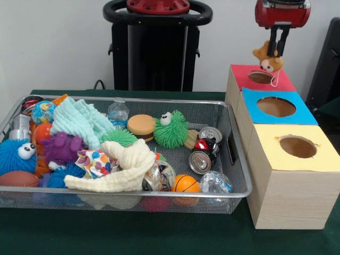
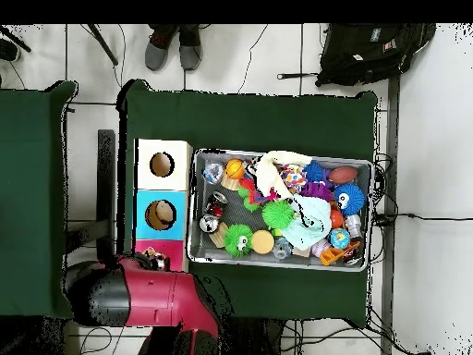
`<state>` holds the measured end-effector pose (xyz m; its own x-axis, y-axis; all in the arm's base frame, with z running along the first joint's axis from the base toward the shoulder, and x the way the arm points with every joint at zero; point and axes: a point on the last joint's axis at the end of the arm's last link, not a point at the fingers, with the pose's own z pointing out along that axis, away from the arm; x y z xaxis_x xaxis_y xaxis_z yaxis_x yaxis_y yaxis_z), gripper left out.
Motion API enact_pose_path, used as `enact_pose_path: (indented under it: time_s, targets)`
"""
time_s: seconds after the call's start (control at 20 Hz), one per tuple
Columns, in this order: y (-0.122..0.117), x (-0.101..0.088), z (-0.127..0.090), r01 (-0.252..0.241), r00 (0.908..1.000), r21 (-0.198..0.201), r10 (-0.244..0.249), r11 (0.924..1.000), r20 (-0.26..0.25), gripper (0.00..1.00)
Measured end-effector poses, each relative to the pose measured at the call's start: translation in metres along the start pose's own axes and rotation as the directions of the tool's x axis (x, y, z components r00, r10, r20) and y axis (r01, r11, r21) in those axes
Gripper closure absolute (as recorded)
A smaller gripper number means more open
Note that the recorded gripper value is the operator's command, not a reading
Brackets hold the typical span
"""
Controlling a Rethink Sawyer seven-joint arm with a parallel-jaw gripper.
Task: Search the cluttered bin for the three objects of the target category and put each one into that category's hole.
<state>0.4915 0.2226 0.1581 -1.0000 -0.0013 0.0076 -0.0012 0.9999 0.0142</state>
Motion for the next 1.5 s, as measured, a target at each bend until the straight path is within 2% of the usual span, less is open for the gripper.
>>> enact_pose_path:
  time_s: [0.35,0.75,1.05,1.5]
  targets:
    - [-0.006,0.0,0.005,-0.011,0.9999,0.002,0.011,0.9999,-0.011,1.0]
    - [-0.029,-0.002,0.007,-0.056,0.9981,0.003,0.056,0.9984,-0.024,1.0]
    - [-0.043,0.007,0.014,-0.086,0.996,0.008,0.086,0.9963,-0.025,1.0]
    - [-0.037,0.024,0.028,-0.074,0.9972,-0.002,0.074,0.9972,0.0,1.0]
